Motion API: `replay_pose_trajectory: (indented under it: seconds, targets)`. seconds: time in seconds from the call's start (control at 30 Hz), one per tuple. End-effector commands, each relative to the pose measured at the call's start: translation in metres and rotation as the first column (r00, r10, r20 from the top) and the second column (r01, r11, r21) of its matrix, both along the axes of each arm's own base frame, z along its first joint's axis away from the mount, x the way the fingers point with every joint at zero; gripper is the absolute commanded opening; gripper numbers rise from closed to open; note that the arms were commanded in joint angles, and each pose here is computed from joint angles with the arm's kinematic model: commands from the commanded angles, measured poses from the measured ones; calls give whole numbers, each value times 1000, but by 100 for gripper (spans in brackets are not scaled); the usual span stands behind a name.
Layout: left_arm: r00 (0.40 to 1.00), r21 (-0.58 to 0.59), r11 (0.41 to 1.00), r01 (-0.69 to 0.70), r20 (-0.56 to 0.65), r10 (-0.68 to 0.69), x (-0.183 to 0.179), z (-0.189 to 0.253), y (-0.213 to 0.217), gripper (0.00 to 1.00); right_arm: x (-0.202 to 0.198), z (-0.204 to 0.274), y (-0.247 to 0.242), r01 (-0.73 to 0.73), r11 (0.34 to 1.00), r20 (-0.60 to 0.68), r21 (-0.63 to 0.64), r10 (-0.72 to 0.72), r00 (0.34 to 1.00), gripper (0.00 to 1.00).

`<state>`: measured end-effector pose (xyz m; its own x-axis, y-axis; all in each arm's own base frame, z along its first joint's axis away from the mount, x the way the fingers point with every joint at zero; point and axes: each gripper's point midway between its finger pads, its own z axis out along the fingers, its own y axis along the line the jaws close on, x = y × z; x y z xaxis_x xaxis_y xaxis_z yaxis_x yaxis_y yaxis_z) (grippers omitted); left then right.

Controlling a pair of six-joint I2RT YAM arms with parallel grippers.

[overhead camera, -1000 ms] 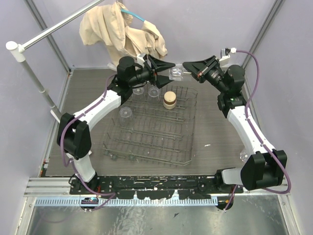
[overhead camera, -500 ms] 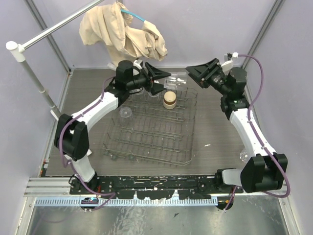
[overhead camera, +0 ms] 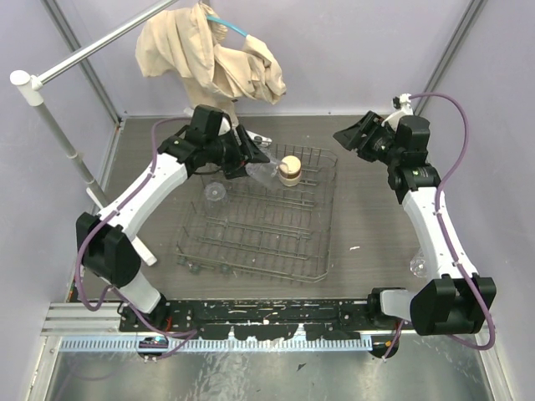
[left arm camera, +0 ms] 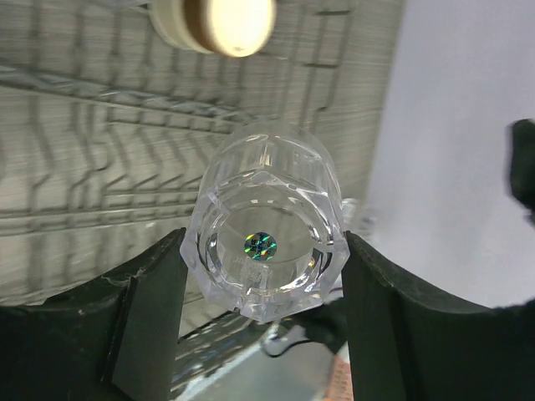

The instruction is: Load the cups into the dish rack

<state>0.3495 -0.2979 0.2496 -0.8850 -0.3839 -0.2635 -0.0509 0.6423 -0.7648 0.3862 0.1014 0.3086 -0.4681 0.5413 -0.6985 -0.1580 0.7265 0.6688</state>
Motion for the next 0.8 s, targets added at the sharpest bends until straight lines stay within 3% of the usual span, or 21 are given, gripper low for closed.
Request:
replay_pose_trajectory:
  seconds: [0.0, 0.27, 0.77]
  targets:
    - [998, 259, 966, 22, 54, -37, -19, -13, 38, 0, -5, 20, -14, 31, 991, 85, -131, -20, 996, 64]
    - [994, 515, 857, 22, 79, -73, -22, -43, 60, 0, -6, 20, -10, 16, 993, 87, -113, -6, 996, 65]
    - [986, 658, 753, -7, 128, -103, -4, -59, 68, 0, -6, 20, -6, 1, 994, 95, -113, 9, 995, 65]
